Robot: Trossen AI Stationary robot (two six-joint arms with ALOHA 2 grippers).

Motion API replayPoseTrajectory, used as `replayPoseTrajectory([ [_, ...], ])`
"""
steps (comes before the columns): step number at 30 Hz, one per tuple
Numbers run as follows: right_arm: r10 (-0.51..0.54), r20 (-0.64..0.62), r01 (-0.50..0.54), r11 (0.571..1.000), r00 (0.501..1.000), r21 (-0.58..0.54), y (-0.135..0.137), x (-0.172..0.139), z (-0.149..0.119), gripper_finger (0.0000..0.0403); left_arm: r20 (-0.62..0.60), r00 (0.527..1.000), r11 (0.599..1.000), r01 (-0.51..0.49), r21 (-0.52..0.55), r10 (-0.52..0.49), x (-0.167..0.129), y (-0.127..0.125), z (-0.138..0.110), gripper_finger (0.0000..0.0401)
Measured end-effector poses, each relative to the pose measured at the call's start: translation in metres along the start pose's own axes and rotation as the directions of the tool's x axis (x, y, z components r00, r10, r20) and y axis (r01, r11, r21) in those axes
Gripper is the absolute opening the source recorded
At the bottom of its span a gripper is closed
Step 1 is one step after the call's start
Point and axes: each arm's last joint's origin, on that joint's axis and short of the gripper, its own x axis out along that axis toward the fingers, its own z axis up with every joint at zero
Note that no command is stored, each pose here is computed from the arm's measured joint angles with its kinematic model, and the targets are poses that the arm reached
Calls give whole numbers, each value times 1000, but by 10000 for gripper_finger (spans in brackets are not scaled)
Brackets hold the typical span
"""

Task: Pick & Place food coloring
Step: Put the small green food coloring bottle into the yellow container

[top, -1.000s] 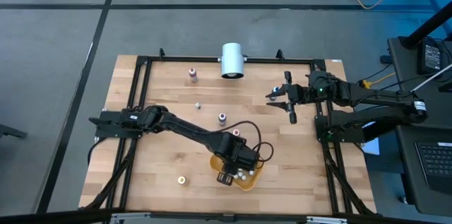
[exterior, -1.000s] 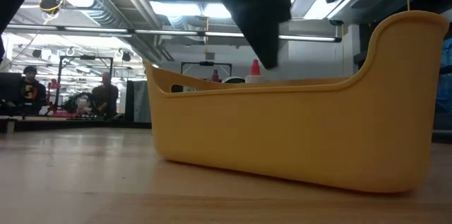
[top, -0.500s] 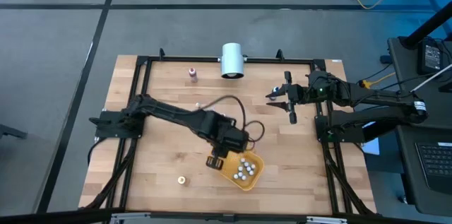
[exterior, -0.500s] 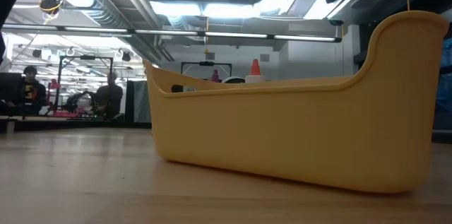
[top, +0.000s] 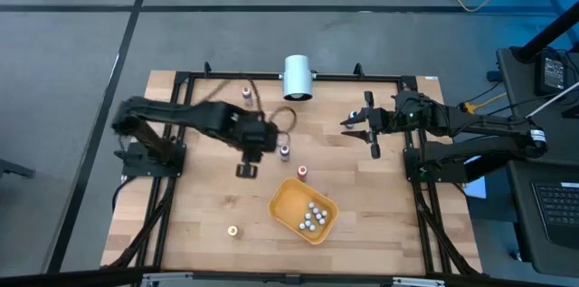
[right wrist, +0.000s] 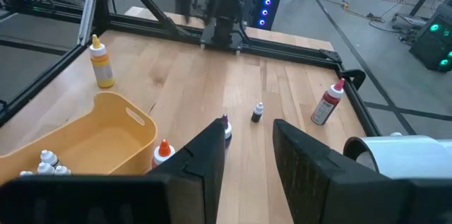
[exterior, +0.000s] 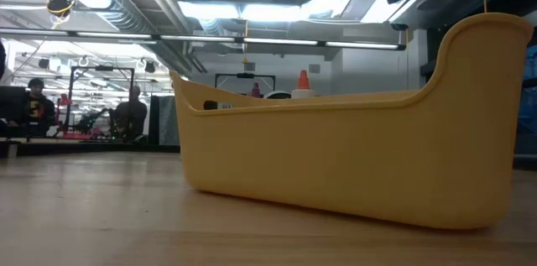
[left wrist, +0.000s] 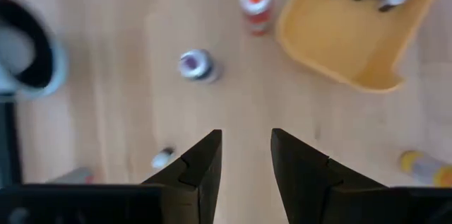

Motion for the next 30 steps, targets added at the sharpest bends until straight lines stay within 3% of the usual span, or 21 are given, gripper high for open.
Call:
replayPoseTrajectory([
  [8, 0, 0, 0, 1000, 1000, 0, 0, 0, 0, 123, 49, 995, 993, -86, -76, 90, -22, 34, -52, 122],
  [16, 0, 0, 0, 1000, 1000, 0, 0, 0, 0, 123, 47, 990, 988, -127, -84, 132, -27, 58, -86, 121],
  [22, 0, 0, 0, 1000, 1000, 0, 0, 0, 0, 123, 6, 990, 988, -140, -68, 141, -15, 70, -95, 121],
  [30, 1, 0, -1, 1000, 1000, 0, 0, 0, 0, 123, -9, 998, 994, -70, -90, 69, 19, 81, -106, 139],
])
